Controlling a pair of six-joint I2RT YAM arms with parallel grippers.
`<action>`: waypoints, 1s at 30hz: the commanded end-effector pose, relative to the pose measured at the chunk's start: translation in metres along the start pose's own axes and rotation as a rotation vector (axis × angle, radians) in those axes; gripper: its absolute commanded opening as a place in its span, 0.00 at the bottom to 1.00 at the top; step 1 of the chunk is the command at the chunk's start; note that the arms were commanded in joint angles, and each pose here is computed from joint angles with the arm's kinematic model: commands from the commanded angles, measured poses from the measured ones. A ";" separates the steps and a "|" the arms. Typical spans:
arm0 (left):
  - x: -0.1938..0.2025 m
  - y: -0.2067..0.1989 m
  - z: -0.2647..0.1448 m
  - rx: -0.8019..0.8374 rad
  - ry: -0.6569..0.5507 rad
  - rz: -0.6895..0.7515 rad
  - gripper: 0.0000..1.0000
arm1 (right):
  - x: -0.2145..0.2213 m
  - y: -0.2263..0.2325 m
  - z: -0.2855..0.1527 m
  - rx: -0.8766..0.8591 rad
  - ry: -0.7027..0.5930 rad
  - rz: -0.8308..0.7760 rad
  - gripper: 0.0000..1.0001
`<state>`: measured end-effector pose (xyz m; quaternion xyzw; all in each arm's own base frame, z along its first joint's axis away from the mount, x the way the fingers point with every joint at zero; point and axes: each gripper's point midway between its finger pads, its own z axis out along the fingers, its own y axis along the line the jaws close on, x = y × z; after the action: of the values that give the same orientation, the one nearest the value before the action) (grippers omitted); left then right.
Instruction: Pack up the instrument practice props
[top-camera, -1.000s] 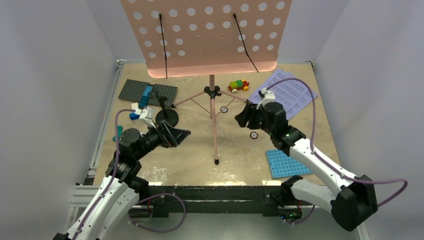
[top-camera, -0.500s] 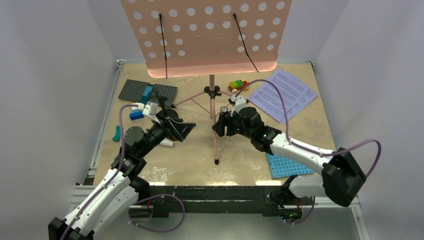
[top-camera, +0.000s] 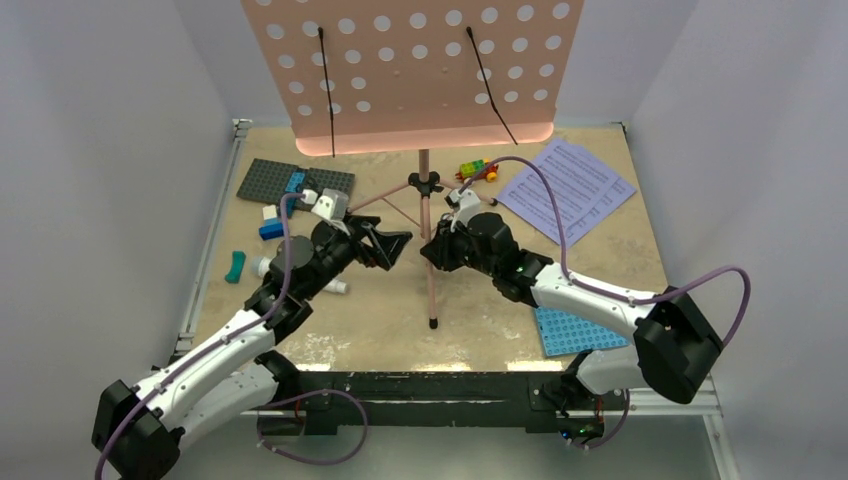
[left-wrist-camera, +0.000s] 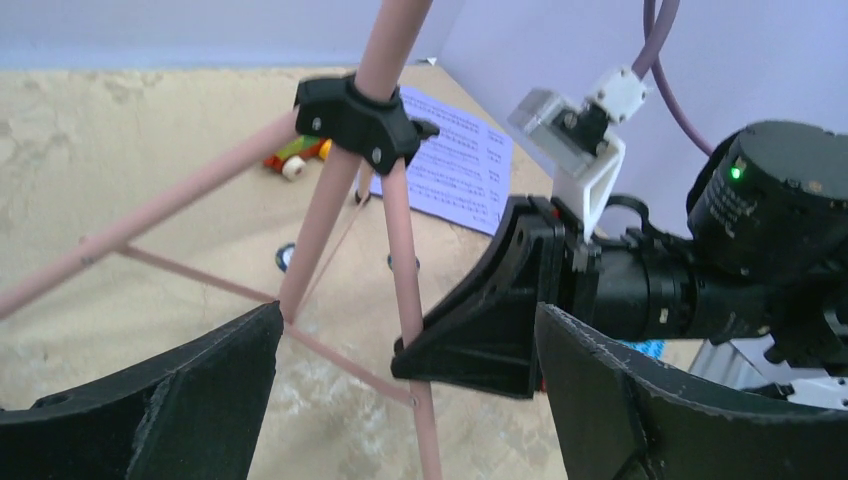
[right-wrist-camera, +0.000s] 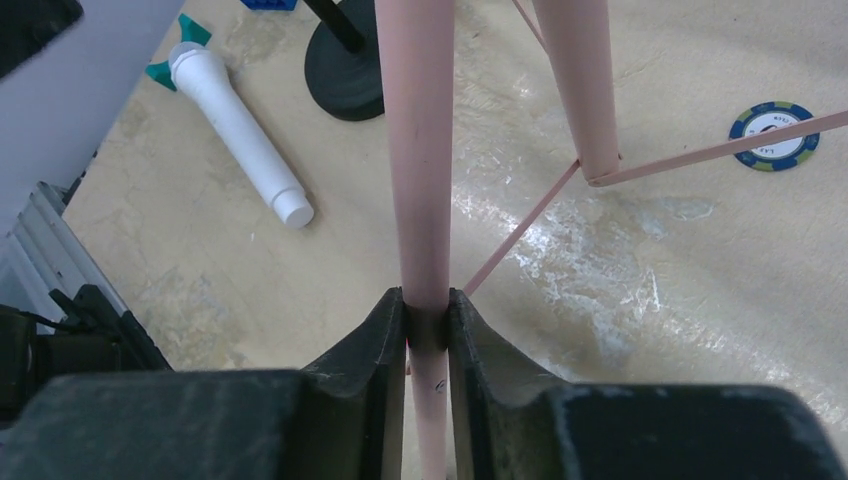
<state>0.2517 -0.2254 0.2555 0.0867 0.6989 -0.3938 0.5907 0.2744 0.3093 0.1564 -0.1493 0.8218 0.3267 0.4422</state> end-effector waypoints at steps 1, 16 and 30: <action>-0.069 -0.025 0.023 0.064 -0.200 0.157 1.00 | -0.007 -0.017 -0.001 0.080 -0.037 0.006 0.14; -0.107 -0.048 0.070 0.165 -0.458 0.370 0.99 | 0.013 -0.008 -0.028 0.055 -0.008 0.116 0.00; -0.127 -0.063 0.094 0.144 -0.639 0.431 0.89 | 0.028 -0.003 -0.035 0.053 0.044 0.169 0.00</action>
<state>0.3223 -0.2977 0.3415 0.1832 0.4886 -0.3251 0.7887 0.2521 0.2894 0.1564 -0.1075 0.8284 0.3339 0.4366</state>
